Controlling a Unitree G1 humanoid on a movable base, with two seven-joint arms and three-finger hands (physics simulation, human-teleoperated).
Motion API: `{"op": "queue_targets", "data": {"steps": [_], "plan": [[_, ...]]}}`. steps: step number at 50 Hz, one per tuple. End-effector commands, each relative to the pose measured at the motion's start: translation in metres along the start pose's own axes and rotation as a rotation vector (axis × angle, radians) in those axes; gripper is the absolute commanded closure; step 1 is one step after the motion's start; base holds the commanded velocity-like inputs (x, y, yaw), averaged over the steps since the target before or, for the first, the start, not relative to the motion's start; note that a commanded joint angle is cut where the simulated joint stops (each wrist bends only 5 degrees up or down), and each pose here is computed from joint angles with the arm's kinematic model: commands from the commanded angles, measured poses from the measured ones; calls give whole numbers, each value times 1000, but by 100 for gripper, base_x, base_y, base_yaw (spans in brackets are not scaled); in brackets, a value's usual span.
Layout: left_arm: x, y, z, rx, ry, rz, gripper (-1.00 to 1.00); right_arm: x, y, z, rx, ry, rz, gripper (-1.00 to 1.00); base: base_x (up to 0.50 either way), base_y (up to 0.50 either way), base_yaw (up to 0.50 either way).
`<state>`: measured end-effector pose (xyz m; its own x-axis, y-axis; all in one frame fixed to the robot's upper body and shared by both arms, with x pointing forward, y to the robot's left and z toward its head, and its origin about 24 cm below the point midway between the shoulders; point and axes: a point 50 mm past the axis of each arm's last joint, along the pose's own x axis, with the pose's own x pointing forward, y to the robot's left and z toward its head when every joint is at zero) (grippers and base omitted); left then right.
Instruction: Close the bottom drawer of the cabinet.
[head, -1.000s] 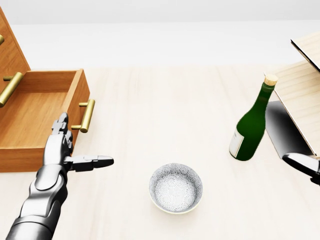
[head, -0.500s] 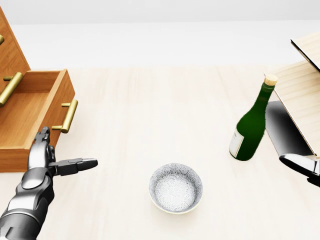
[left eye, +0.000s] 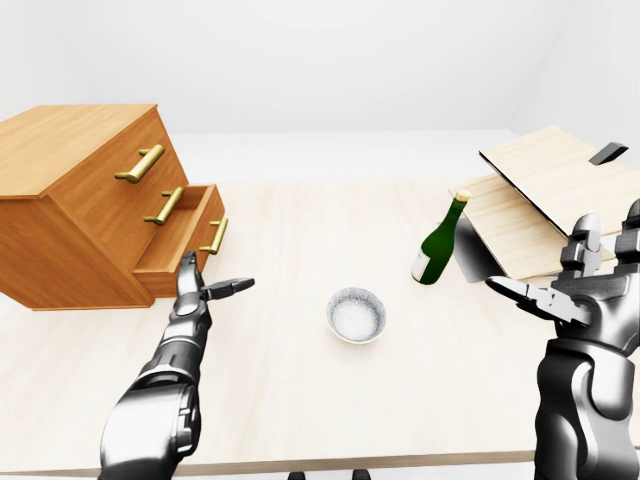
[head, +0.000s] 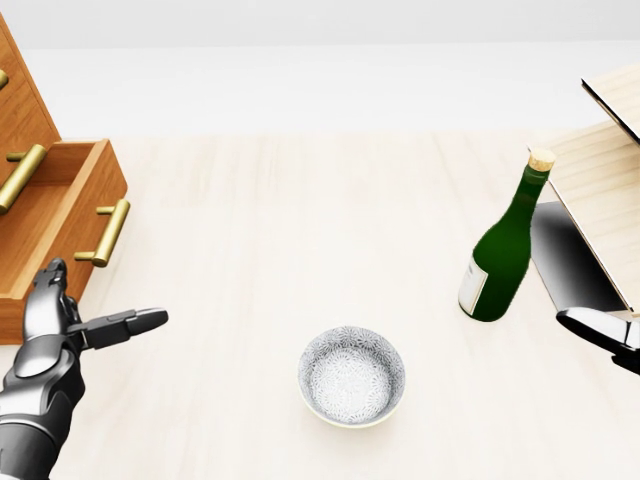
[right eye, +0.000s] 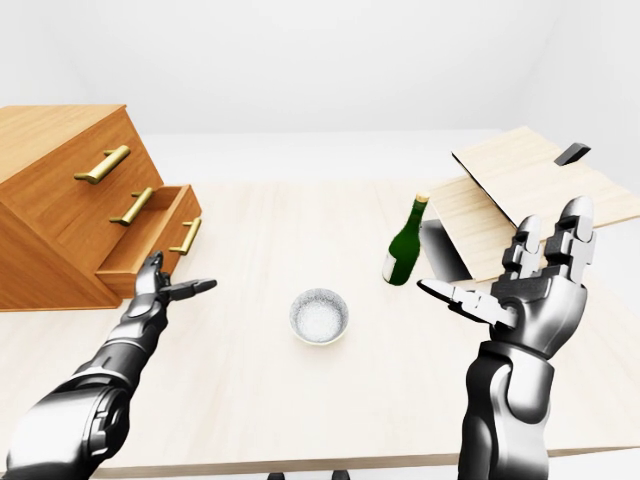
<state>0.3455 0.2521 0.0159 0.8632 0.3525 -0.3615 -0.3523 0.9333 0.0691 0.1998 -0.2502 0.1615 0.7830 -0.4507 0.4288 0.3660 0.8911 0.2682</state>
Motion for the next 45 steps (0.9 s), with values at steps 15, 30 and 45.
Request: {"op": "queue_targets", "data": {"steps": [15,30,45], "plan": [[3,29,10,-101,-14,146,-100,1,0,2,3,-10,-1,-100,0,0,0],[1,35,0,-88,20,210,-100,0,-1,2,2,-9,-3,-100,0,0,0],[-1,49,-3,-93,35,320,-100,0,-1,2,3,-8,-5,-100,0,0,0]]}}
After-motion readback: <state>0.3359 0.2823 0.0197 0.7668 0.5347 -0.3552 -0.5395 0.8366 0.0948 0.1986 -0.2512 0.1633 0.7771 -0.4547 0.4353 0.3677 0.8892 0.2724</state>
